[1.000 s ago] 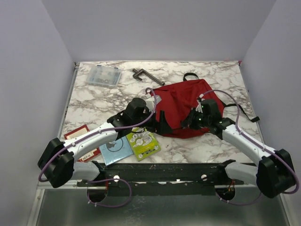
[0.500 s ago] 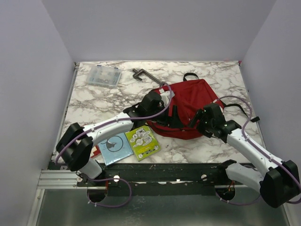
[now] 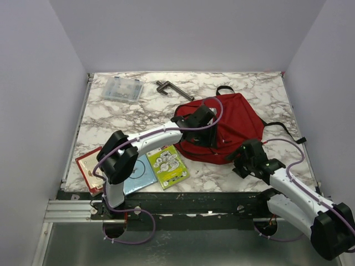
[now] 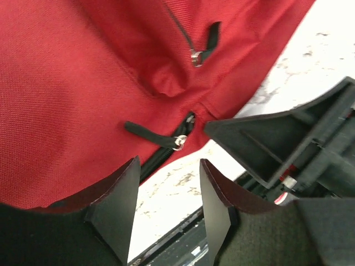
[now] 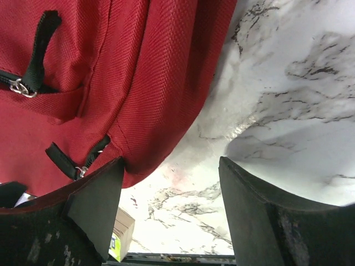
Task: Pack the student bag
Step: Unzip the student bag at the center of the board.
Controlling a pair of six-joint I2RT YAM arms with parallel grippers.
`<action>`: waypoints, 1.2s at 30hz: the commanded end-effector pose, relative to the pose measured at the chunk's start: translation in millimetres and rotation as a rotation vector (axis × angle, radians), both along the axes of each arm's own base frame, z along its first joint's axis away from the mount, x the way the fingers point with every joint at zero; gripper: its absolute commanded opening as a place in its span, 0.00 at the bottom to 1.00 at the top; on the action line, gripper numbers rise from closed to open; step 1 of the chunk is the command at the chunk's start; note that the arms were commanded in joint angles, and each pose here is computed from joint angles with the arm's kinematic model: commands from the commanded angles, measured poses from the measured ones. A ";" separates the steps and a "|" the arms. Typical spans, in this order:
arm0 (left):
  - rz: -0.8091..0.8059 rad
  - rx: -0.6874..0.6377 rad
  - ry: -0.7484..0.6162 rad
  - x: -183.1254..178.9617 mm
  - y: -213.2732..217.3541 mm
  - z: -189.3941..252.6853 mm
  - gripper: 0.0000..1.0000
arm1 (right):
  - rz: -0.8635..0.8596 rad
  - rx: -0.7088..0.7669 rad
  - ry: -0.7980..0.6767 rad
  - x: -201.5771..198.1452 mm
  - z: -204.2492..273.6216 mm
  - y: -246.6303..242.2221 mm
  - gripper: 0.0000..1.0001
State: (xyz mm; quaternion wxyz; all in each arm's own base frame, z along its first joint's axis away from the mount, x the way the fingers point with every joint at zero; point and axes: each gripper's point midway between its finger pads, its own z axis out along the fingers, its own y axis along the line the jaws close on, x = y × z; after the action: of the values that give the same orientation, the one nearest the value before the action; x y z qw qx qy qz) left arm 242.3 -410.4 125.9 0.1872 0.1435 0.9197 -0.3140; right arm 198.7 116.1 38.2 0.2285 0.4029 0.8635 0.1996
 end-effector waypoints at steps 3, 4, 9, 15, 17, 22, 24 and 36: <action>0.058 0.122 0.029 5.9 6.9 -23.8 0.47 | -0.060 0.037 -0.064 18.3 7.0 1.9 0.71; 0.055 0.123 0.029 7.1 3.9 -25.6 0.47 | -0.054 0.033 -0.064 18.6 6.7 2.0 0.71; 0.037 0.124 0.092 3.1 -8.5 -43.4 0.47 | -0.028 0.033 -0.066 19.2 5.8 5.1 0.70; -0.006 0.087 0.121 -0.2 -21.7 -49.3 0.47 | -0.015 0.023 -0.076 19.4 6.7 4.2 0.70; -0.021 0.066 0.126 -2.5 -25.9 -48.8 0.46 | -0.016 0.022 -0.080 19.7 7.8 4.0 0.70; -0.030 0.045 0.115 -2.5 -27.4 -48.3 0.35 | -0.021 0.005 -0.082 19.8 9.1 0.7 0.70; -0.044 0.035 0.116 -3.8 -29.3 -48.1 0.31 | -0.025 0.004 -0.083 19.9 8.4 0.1 0.70; -0.010 0.070 0.138 -12.6 -12.4 -62.8 0.53 | -0.025 0.003 -0.083 21.7 8.8 0.7 0.70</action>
State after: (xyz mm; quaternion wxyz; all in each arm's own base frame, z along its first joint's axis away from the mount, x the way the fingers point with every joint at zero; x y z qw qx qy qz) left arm 236.7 -430.4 60.8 0.1156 0.1375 0.9375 -0.2981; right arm 214.9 121.8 43.8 0.2510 0.4013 0.8522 0.2230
